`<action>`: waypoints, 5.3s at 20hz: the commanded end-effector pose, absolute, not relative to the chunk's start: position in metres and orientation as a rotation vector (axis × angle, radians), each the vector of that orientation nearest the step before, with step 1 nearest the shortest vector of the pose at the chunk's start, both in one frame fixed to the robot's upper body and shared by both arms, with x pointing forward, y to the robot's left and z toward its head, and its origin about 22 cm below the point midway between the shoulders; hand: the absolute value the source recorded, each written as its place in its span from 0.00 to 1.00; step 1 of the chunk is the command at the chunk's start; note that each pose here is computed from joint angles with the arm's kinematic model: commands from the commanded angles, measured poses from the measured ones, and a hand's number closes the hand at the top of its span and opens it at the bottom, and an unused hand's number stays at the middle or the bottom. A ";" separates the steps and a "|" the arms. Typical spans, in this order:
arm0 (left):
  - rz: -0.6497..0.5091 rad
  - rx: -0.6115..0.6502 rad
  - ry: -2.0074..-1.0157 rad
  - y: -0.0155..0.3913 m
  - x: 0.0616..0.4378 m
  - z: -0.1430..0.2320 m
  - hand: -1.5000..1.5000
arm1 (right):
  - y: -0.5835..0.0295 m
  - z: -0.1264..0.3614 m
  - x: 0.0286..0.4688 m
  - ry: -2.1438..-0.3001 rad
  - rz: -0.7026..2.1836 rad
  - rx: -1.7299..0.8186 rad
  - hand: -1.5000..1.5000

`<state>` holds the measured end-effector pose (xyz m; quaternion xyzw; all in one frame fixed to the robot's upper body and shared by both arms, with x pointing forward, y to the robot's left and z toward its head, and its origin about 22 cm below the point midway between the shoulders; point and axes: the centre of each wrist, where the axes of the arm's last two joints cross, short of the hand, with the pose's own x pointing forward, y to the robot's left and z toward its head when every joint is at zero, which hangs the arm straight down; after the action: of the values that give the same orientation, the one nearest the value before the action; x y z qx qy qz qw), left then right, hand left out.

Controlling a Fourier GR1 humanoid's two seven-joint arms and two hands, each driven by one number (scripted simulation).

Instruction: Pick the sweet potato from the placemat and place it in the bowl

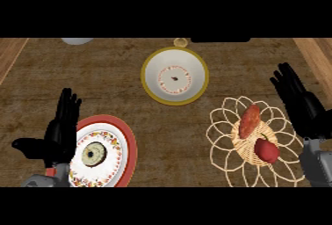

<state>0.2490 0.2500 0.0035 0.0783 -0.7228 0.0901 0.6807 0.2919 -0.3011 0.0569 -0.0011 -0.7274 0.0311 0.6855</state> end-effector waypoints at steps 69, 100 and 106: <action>-0.135 -0.286 -1.490 0.213 0.265 0.033 0.50 | -0.210 0.042 0.341 -0.167 0.128 -0.989 0.00; -0.130 -0.284 -1.481 0.199 0.271 0.026 0.50 | -0.212 -0.005 0.349 -0.272 0.236 -1.090 1.00; -0.190 -0.340 -1.466 0.190 0.265 0.031 0.50 | -0.141 -0.004 0.341 -0.644 0.822 -1.049 1.00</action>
<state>0.2694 0.1983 0.0327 -0.1323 -0.6715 -0.0681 0.7259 0.3456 -0.1930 -0.0024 -0.5077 -0.2222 0.2300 0.8000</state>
